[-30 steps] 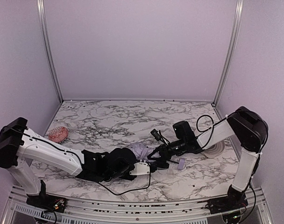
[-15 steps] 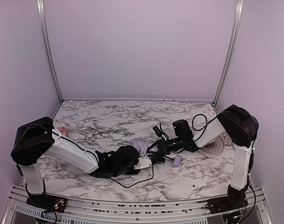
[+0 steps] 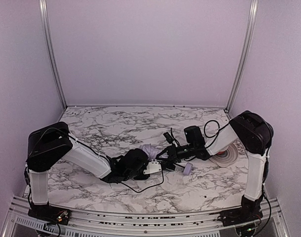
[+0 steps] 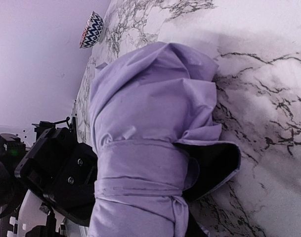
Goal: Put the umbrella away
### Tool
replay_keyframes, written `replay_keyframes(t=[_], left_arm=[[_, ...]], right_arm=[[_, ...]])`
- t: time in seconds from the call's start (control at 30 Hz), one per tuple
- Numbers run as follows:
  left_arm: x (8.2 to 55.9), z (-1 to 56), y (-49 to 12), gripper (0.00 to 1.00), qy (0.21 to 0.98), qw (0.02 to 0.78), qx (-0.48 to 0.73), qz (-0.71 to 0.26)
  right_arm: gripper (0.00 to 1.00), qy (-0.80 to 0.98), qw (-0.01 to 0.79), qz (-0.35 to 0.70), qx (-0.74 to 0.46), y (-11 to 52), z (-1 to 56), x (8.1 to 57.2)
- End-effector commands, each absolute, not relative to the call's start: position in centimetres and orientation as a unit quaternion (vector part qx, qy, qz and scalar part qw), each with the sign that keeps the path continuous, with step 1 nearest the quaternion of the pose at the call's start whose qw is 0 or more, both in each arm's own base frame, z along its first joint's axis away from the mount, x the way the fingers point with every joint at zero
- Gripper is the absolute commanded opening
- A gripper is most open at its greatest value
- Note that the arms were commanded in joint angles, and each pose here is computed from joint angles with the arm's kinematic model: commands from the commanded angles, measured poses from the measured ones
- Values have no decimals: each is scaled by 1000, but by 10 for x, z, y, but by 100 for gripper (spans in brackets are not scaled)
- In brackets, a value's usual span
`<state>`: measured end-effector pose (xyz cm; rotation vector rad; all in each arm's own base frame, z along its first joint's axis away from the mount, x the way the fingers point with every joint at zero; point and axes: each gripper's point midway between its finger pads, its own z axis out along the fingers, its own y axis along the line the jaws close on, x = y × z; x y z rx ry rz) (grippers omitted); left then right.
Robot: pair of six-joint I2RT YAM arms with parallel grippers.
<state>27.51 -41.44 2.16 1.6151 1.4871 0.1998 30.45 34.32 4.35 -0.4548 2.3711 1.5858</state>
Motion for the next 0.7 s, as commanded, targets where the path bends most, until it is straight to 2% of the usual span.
replay_keyframes(t=[0.0,0.13,0.27,0.4,0.47,0.67], left_arm=[[259,-45,-375,0,609,326,717,95],[283,-49,-369,0,639,300,700,107],[280,-44,-379,0,638,300,705,76],[297,-44,-378,1,645,306,691,114],[300,-48,-377,5,652,308,683,118],[310,-36,-381,26,670,338,652,112]], right_arm=[[0,829,139,532,-103,330,48,332],[0,820,138,543,-118,333,61,321],[0,813,138,549,-133,339,74,313],[0,805,137,560,-139,346,85,309],[0,801,139,564,-143,348,90,308],[0,802,142,562,-146,349,92,306]])
